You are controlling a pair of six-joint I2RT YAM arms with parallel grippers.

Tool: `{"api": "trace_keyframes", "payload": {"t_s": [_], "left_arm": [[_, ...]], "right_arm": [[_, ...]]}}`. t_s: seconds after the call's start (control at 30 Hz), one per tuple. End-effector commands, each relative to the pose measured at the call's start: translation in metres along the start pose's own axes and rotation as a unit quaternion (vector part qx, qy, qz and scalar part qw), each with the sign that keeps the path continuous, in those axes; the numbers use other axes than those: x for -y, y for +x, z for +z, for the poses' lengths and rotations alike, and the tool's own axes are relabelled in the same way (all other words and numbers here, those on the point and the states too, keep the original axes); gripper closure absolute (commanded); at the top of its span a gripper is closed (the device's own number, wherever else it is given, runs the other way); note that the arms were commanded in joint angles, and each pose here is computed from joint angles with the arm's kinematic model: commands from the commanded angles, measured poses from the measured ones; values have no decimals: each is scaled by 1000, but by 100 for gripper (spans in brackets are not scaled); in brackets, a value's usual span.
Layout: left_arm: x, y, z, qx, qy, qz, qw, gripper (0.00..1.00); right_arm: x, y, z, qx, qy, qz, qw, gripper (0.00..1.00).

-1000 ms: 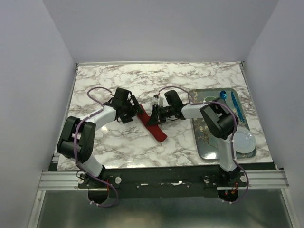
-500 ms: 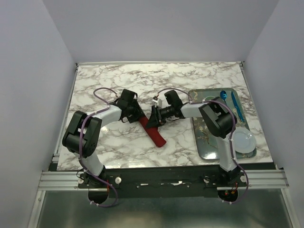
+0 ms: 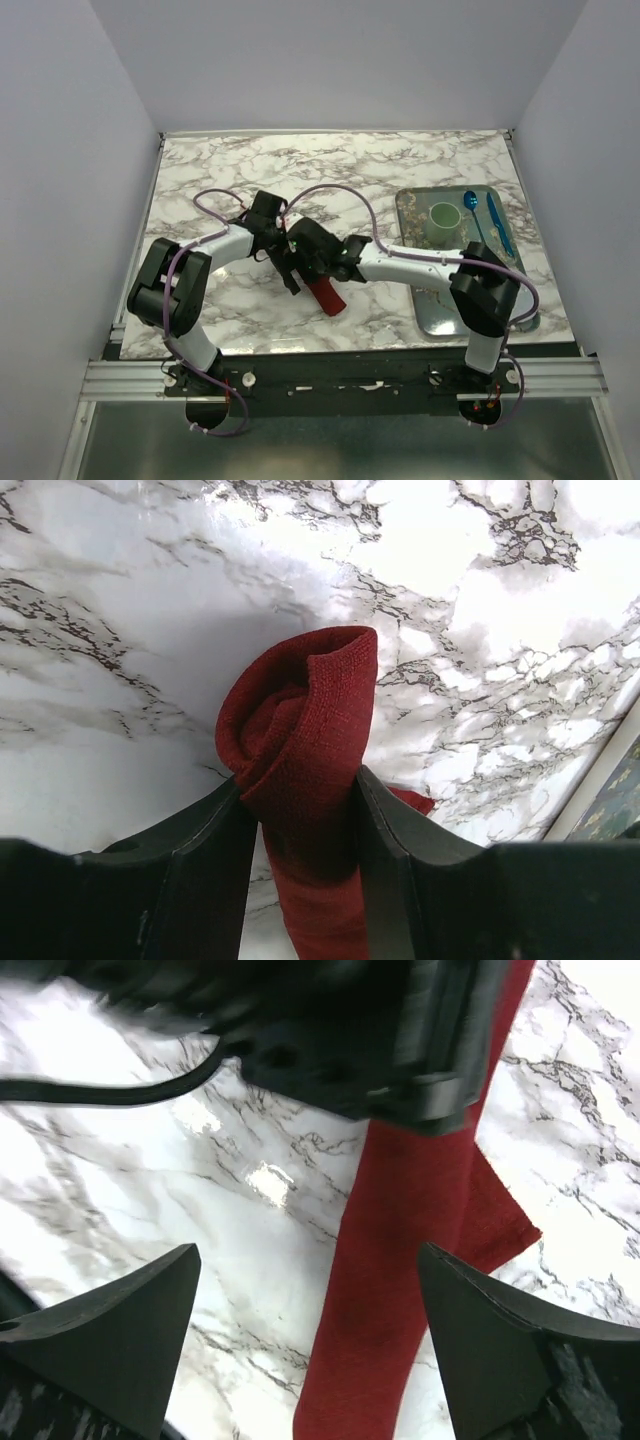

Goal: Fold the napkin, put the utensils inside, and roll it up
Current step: Roll the napkin with the utensil

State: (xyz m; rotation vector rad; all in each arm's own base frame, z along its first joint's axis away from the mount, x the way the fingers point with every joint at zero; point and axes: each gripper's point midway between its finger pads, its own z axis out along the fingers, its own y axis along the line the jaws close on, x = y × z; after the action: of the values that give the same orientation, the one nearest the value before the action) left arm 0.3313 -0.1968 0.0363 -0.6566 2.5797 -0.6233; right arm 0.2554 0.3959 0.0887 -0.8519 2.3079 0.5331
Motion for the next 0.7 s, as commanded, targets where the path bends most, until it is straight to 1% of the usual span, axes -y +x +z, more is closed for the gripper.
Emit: {"api": "trace_keyframes", "payload": {"t_s": [0.0, 0.1, 0.13, 0.23, 0.33, 0.37, 0.43, 0.47, 0.5, 0.53, 0.57, 0.63, 0.67], "left_arm": [[-3, 2, -4, 2, -5, -6, 1000, 51], [-3, 2, -4, 2, -4, -8, 1000, 52], [-3, 2, -4, 2, -4, -8, 1000, 52], [-4, 4, -4, -2, -4, -10, 1000, 53], [-5, 4, -3, -5, -2, -15, 1000, 53], [-6, 4, -3, -5, -2, -15, 1000, 53], [-6, 3, -3, -4, -1, -16, 1000, 52], [-6, 1, -3, -2, -1, -15, 1000, 46], [-7, 0, -4, 0, -1, -16, 1000, 42], [-7, -2, -6, 3, 0, -18, 1000, 38], [-7, -5, -8, 5, 2, -20, 1000, 33], [-10, -13, -10, 11, 6, -27, 1000, 27], [-10, -14, -11, 7, 12, -29, 999, 24]], "right_arm": [[37, 19, 7, -22, 187, -91, 978, 3], [30, 20, 15, -23, 213, -116, 970, 3], [32, 28, 23, -36, 224, -124, 966, 3], [32, 33, 29, -46, 233, -128, 963, 4], [31, 41, 33, -53, 227, -124, 965, 11], [31, 41, 33, -52, 227, -122, 965, 19], [29, 41, 33, -47, 218, -115, 968, 30], [29, 47, 34, -53, 207, -109, 971, 42], [26, 41, 32, -39, 195, -96, 975, 47], [29, 40, 32, -37, 190, -87, 977, 51], [28, 49, 33, -45, 173, -80, 981, 56], [31, 41, 32, -30, 150, -58, 987, 62], [25, 41, 33, -29, 121, -49, 991, 63]]}}
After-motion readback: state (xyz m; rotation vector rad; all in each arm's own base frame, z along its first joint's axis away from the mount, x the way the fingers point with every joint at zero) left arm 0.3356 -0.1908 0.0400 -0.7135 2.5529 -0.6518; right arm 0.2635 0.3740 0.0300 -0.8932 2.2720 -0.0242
